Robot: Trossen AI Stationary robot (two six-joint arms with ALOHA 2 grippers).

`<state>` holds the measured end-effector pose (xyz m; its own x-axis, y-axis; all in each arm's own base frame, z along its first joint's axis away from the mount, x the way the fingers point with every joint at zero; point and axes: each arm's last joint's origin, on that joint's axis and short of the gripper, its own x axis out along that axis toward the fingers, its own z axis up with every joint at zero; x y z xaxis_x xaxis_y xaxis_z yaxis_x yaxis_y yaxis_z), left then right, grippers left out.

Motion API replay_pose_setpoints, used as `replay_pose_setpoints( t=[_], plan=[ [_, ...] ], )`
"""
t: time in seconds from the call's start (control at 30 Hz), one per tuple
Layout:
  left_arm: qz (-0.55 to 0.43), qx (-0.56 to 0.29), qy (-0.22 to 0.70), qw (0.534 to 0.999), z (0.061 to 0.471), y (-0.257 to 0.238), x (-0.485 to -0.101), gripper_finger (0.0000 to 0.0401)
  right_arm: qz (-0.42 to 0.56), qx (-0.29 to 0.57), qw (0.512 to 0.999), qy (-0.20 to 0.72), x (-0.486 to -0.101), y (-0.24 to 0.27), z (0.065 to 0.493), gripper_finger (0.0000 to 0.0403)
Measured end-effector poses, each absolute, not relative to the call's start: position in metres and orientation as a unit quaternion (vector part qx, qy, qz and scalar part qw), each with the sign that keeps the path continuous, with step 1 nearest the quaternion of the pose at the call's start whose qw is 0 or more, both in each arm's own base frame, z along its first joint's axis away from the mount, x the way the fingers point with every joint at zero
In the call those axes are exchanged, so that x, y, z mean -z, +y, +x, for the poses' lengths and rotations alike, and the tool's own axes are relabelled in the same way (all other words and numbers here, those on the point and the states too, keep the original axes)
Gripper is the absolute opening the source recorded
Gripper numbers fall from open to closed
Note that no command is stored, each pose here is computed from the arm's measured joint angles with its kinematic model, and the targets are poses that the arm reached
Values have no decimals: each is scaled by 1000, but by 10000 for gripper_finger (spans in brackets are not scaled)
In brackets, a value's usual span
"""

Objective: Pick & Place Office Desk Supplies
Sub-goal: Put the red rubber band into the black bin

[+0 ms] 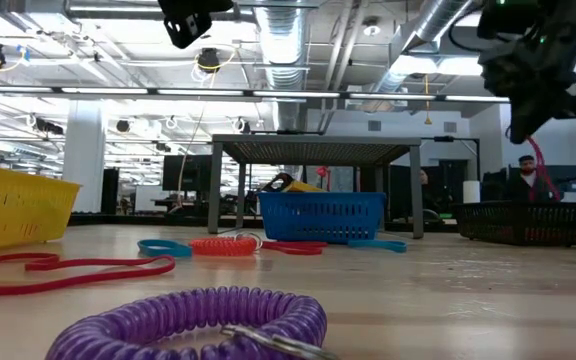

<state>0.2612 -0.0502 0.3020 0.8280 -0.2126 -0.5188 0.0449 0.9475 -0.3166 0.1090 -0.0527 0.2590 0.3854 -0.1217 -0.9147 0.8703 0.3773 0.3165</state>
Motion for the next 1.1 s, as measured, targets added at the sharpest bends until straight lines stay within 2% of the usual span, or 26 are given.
replay_pose_setpoints(
  t=[0.2, 0.37, 0.5, 0.77, 0.87, 0.97, 1.1],
  plan=[
    [-148, 67, 288, 944, 261, -50, -302, 126, 449, 367, 696, 423, -251, -61, 105, 3],
    [-148, 67, 289, 944, 261, -50, -301, 126, 447, 377, 693, 421, -251, -67, 103, 32],
    [-148, 67, 289, 944, 261, -50, -302, 126, 448, 382, 686, 427, -249, -70, 104, 78],
    [-148, 67, 288, 944, 261, -50, -302, 126, 436, 373, 675, 463, -241, -76, 112, 203],
    [-148, 67, 289, 944, 261, -50, -302, 126, 438, 378, 662, 477, -237, -78, 114, 236],
    [-150, 72, 292, 942, 260, -50, -301, 126, 433, 384, 652, 490, -233, -81, 117, 245],
    [-149, 72, 314, 935, 258, -50, -298, 126, 428, 392, 631, 515, -228, -83, 119, 231]
  ],
)
